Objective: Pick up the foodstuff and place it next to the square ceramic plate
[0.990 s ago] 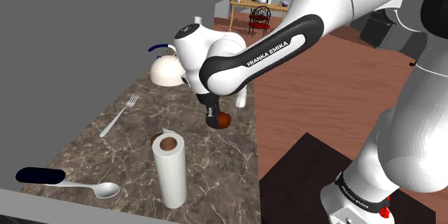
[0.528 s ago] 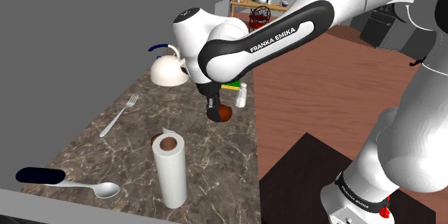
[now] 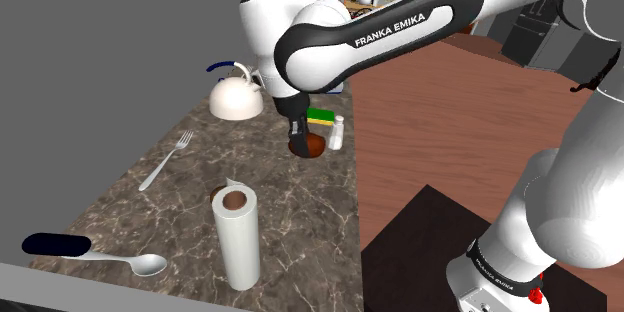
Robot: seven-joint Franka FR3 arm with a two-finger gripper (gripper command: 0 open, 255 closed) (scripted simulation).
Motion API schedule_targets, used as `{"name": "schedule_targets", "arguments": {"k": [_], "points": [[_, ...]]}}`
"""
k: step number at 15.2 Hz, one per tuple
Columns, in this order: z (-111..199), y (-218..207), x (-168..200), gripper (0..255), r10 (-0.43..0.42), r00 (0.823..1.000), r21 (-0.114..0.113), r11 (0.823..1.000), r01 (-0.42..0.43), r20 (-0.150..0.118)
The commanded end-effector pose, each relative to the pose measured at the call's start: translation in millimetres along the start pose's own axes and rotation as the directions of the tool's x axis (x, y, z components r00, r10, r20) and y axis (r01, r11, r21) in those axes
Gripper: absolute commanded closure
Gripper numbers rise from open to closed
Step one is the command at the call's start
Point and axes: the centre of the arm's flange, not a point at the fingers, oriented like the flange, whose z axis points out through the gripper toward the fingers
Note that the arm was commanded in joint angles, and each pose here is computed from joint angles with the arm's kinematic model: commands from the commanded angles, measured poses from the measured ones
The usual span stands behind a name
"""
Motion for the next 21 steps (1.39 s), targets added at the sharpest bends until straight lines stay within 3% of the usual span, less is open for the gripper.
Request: {"name": "schedule_targets", "arguments": {"k": [1,10,21], "points": [[-9.8,1.2,-2.2,255,0.000,1.000,0.000,1.000,0.000,0.000],[-51.7,7.6,-14.9,255,0.000,1.000,0.000,1.000,0.000,0.000],[-16.5,138.5,-67.1,255,0.000,1.000,0.000,1.000,0.000,0.000]]}}
